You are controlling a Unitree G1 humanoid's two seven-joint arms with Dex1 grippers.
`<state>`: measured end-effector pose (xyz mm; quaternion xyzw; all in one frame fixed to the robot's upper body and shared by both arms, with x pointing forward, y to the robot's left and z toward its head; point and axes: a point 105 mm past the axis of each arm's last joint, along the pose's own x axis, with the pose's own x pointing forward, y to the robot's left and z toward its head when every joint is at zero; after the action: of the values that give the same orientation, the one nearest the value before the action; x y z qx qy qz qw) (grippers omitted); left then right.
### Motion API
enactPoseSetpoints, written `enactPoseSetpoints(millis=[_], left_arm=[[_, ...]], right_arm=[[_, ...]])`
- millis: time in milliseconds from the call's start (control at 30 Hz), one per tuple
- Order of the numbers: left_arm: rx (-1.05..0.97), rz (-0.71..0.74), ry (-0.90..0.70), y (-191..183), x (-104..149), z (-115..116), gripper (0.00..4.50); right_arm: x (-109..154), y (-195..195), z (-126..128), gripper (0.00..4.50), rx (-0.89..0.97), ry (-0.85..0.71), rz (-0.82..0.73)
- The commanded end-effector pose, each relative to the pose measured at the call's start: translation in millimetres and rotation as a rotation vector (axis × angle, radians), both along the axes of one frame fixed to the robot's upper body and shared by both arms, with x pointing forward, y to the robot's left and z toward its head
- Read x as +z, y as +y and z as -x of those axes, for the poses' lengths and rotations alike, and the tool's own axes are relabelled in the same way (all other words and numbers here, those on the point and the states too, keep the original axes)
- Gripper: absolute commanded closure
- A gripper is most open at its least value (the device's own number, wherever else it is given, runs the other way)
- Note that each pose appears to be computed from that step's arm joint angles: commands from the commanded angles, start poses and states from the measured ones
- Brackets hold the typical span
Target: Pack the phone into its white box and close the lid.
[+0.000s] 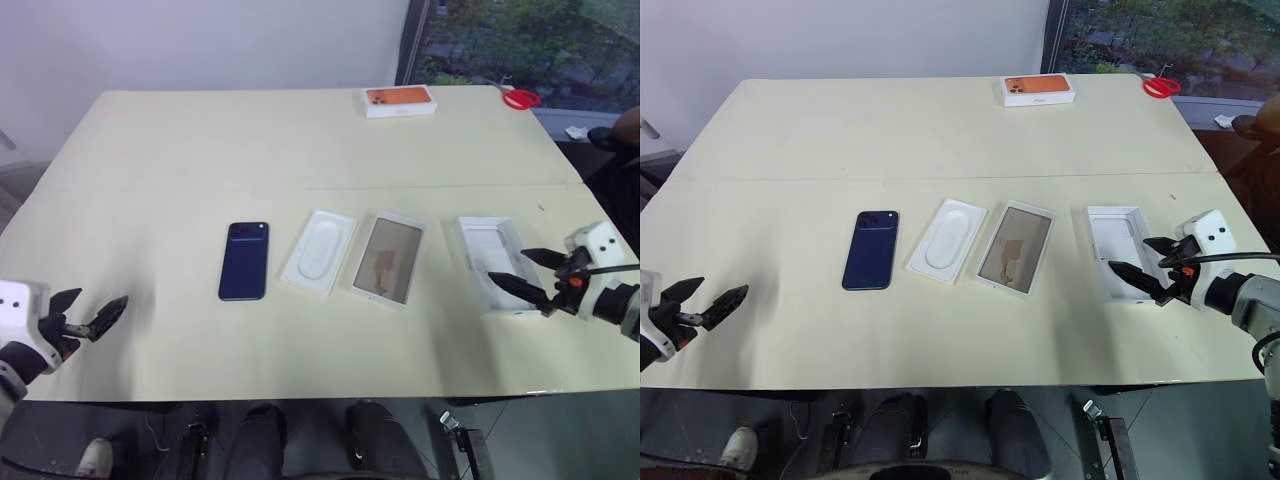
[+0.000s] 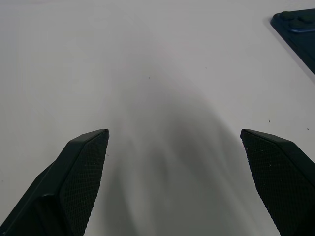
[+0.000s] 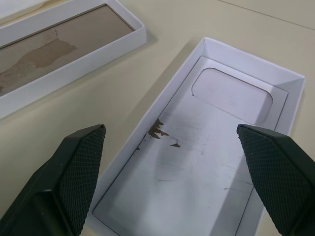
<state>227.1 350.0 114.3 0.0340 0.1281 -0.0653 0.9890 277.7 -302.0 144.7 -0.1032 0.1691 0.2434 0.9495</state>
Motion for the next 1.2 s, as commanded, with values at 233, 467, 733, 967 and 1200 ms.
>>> enactPoseSetpoints(millis=[233,467,733,967,1200], left_arm=[[-0.017,-0.014,-0.06,-4.0,16.2,-7.9,0.0],[-0.09,0.014,-0.09,-29.5,19.5,-23.2,0.0],[-0.213,0.088,-0.148,-81.6,35.6,-50.0,0.0],[-0.33,0.145,-0.109,-150.1,48.9,-82.0,0.0],[-0.409,0.268,0.211,-224.3,44.2,-110.0,0.0]], right_arm=[[18.4,17.7,-2.2,0.04,0.065,-0.061,0.018],[30.0,51.4,-4.8,0.04,0.161,-0.114,0.022],[42.2,99.4,-5.4,0.04,0.295,-0.167,-0.002],[40.9,134.1,-6.6,0.04,0.388,-0.173,-0.036],[36.7,146.3,1.1,0.04,0.41,-0.172,-0.045]])
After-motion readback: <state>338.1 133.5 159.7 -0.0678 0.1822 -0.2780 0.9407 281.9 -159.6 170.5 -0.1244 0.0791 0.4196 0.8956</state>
